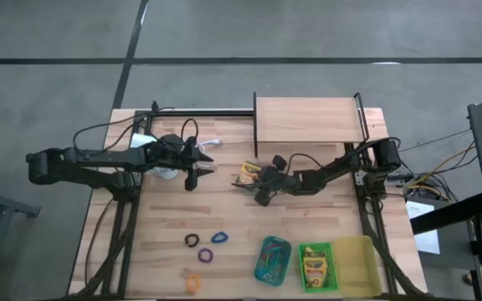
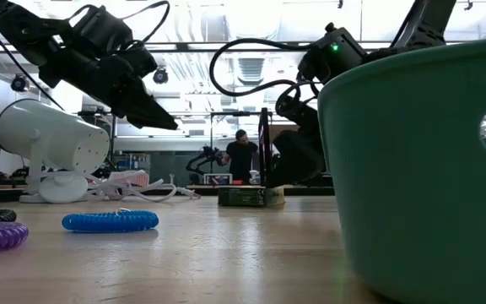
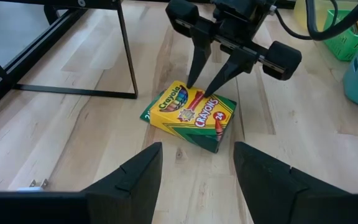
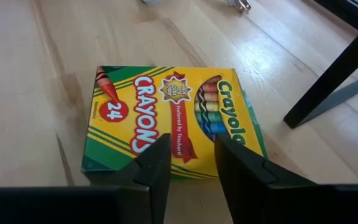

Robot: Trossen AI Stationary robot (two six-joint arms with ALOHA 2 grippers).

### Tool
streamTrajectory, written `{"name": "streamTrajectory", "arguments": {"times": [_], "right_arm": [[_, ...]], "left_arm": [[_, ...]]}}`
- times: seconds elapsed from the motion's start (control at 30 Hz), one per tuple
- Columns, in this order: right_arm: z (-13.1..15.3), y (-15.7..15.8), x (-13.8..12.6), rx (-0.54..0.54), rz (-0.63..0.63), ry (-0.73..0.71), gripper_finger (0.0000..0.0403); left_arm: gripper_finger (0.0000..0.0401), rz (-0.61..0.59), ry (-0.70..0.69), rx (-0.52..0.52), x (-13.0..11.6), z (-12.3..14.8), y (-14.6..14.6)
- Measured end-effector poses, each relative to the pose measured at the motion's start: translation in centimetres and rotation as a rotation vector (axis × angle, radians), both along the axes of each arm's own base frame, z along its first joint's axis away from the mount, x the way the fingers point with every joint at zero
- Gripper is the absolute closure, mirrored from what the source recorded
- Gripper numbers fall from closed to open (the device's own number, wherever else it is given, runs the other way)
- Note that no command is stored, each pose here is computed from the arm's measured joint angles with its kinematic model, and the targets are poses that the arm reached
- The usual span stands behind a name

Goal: Pick & Place Office Desk Supplies
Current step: Put the crayon box into the green bin

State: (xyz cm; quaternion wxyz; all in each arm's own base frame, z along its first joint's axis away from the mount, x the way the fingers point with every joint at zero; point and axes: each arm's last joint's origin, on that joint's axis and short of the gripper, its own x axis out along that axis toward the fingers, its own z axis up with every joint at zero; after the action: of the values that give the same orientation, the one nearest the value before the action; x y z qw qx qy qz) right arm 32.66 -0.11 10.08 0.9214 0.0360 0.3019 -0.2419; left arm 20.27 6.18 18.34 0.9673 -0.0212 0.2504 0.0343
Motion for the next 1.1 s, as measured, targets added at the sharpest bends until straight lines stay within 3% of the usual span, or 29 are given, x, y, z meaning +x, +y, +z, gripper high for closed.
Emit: {"name": "streamTrajectory", "arguments": {"times": [0.83,0.93,1.1], "right_arm": [[-0.09,0.02,-0.09,0.002,0.003,0.008,0.0303],[-0.10,0.02,-0.09,0.002,0.003,0.008,0.0308],[-0.11,0.02,-0.09,0.002,0.003,0.008,0.0314]], "left_arm": [[0.0198,0.003,-0.013,-0.001,0.06,0.11,0.01],[0.0198,0.039,-0.058,-0.058,0.25,0.47,0.08],[0.0198,0.145,-0.100,-0.262,0.36,0.72,0.11]]}}
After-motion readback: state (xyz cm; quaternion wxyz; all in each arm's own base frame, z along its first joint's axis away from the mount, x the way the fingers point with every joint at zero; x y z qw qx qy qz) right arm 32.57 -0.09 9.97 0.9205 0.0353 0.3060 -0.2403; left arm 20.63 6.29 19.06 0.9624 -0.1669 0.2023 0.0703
